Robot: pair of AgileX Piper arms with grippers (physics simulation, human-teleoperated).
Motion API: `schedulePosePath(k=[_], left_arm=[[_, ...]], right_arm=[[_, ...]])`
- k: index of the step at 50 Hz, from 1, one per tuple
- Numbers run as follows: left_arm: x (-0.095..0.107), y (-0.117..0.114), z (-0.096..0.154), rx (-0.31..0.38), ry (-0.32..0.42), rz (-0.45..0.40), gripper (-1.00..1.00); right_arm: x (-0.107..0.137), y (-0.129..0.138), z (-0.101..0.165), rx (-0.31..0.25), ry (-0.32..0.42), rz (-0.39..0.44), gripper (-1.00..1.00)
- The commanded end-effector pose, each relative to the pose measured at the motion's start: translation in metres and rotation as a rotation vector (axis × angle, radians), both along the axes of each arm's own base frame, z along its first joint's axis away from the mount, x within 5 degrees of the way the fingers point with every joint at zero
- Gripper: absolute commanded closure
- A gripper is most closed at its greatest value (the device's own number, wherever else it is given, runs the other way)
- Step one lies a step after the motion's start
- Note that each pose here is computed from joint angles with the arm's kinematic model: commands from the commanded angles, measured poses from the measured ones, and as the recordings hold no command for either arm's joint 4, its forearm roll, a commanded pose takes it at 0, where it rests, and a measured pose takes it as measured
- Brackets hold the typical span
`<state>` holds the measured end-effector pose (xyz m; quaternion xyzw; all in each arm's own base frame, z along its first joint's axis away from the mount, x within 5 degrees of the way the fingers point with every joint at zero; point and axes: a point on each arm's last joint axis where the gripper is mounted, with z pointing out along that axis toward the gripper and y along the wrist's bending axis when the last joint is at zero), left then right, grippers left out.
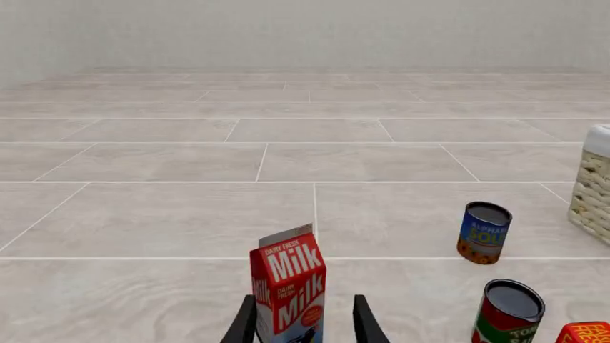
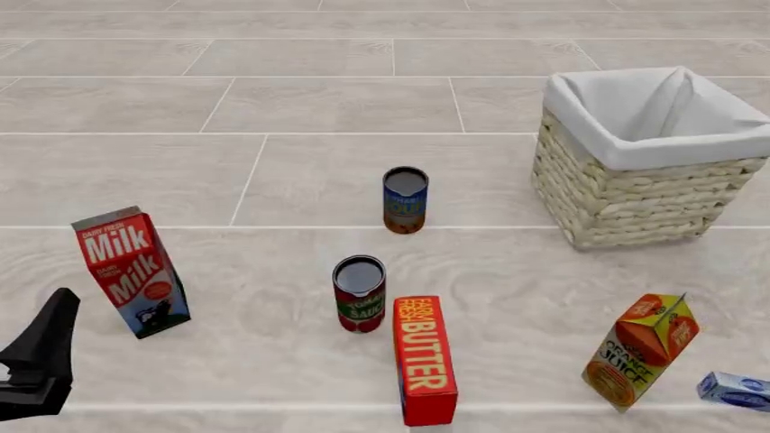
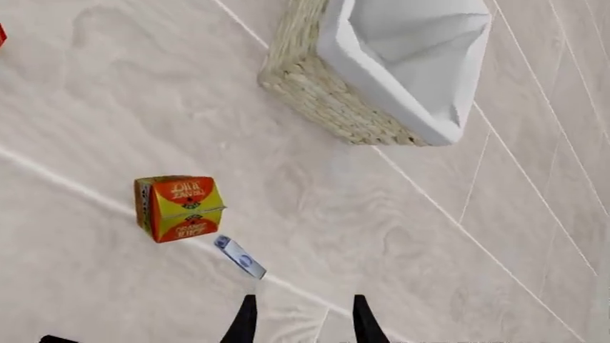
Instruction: Pick the cream cheese and place it in the basket.
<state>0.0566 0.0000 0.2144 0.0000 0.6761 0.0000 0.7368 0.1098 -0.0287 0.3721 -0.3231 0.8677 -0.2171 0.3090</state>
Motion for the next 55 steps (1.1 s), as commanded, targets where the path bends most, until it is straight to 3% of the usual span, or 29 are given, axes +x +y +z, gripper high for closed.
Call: schedulePosePath(k=[1,13,27,32,42,55], left_arm=[[0.0,0.0,0.0,0.0,0.0,0.0,-1.0],[0.0,0.0,0.0,0.0,0.0,0.0,-1.0],[0.0,0.0,0.0,0.0,0.0,0.0,-1.0],[0.0,0.0,0.0,0.0,0.0,0.0,-1.0],[0.0,0.0,0.0,0.0,0.0,0.0,-1.0],[0.0,0.0,0.0,0.0,0.0,0.0,-1.0]], right_arm=[[0.006,-0.01,-0.024,-0.051,0.098,0.017,-1.0],[0.007,-0.023,-0.046,-0.077,0.174,-0.005,-1.0],[0.007,-0.026,-0.048,-0.096,0.218,0.016,-1.0],[0.002,-0.03,-0.057,-0.126,0.26,0.042,-1.0],[0.01,-0.029,-0.061,-0.095,0.263,0.036,-1.0],[0.019,-0.039,-0.096,-0.094,0.289,0.024,-1.0]])
